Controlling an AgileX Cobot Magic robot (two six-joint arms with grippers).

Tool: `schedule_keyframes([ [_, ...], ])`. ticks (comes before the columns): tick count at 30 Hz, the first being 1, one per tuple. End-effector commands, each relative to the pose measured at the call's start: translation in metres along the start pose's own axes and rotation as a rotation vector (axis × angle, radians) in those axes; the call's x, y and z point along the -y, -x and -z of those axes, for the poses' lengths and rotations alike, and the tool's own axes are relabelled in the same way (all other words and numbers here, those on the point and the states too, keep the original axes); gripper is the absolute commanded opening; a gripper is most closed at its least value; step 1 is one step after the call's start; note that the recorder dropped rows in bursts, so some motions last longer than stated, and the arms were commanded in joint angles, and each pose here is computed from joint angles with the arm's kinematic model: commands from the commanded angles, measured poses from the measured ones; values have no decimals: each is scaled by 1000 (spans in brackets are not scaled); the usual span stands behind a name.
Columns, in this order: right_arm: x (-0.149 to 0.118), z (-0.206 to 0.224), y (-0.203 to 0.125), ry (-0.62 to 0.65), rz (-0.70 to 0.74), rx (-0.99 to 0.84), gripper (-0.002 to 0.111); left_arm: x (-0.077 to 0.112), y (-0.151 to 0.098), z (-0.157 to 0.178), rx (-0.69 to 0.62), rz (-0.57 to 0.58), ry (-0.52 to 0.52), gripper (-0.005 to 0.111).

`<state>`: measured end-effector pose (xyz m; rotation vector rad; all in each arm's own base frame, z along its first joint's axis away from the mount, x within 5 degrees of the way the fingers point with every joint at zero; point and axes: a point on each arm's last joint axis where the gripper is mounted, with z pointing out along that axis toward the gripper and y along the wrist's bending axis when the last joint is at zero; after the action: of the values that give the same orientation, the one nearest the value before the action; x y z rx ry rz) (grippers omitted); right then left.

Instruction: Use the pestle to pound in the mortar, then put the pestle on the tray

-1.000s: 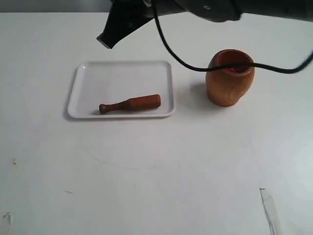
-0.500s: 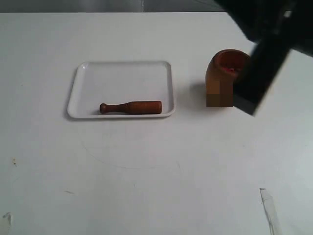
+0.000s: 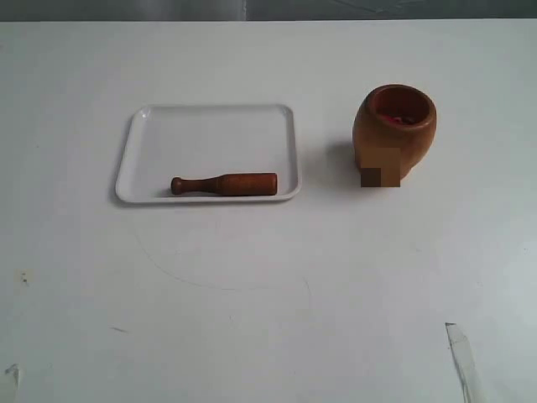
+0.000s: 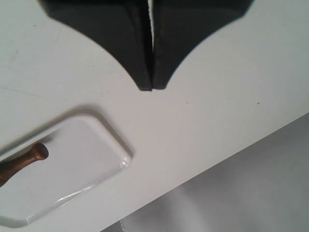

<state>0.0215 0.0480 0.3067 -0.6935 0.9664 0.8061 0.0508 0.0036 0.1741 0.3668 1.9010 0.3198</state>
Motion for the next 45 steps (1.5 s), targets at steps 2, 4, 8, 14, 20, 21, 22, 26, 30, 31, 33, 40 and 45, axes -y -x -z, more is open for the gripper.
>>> schedule_keyframes([
  [2,-7,22,-31,9,-15,14,0,1,0,0,7,12,-8,0],
  [4,-9,26,-45,12,-18,-12,0,1,0,0,7,12,-8,0],
  [8,-11,30,-63,10,-41,-72,0,1,0,0,7,12,-8,0],
  [14,-3,38,-94,-123,-236,-411,0,1,0,0,7,12,-8,0],
  [20,-5,41,-101,-154,-367,-492,0,1,0,0,7,12,-8,0],
  [21,-5,41,-102,-157,-394,-499,0,1,0,0,7,12,-8,0],
  [22,-6,42,-102,-159,-412,-501,0,1,0,0,7,12,-8,0],
  [26,-8,43,-104,-169,-513,-526,0,1,0,0,7,12,-8,0],
  [30,-7,44,-105,-172,-494,-544,0,1,0,0,7,12,-8,0],
  [31,-8,45,-108,-174,-478,-577,0,1,0,0,7,12,-8,0],
  [33,-9,49,-113,-181,-473,-658,0,1,0,0,7,12,-8,0],
  [40,-9,50,-115,-124,-310,-683,0,1,0,0,7,12,-8,0],
  [45,-10,50,-114,-64,-202,-684,0,1,0,0,7,12,-8,0],
])
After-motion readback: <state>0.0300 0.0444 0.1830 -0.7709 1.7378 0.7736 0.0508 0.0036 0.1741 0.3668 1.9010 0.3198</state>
